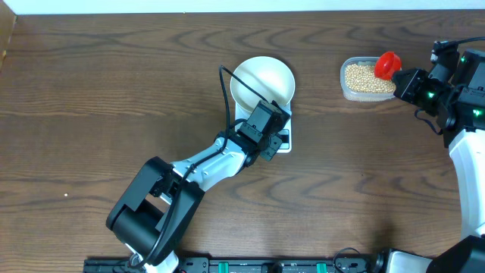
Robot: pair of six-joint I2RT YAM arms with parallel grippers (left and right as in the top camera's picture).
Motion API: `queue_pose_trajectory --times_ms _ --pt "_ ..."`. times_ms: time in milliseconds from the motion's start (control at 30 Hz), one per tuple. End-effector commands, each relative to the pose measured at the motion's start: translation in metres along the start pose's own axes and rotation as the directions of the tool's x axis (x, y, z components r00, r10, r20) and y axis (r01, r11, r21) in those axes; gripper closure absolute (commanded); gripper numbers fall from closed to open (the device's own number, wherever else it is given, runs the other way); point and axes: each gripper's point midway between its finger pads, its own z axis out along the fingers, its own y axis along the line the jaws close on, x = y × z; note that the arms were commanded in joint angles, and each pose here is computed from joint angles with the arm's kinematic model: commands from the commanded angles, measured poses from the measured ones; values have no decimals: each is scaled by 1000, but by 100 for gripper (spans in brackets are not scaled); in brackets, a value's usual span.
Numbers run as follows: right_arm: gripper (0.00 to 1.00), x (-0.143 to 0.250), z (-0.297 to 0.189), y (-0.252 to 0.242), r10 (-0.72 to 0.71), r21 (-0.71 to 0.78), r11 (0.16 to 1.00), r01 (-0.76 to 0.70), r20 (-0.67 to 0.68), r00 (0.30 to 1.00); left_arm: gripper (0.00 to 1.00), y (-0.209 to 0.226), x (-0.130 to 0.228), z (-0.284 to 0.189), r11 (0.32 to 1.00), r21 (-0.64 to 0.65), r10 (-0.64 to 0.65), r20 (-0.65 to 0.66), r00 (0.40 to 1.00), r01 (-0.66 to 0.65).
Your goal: Scoop item into bowl and weigh 50g on scale
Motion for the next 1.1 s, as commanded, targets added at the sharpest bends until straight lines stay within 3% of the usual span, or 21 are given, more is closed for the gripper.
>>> queue_pose_trajectory --times_ms 0,300,1067 --pt "99 -11 -9 6 -34 -3 999 35 34 999 93 7 -3 -7 999 -36 13 6 1000 -13" --pt "99 -11 -9 6 -35 -3 999 35 35 999 93 8 -39 -43 999 -39 11 131 991 -6" --pt "99 -11 -9 6 -42 -3 999 42 34 999 93 5 3 -4 1000 -29 9 -12 1000 -9"
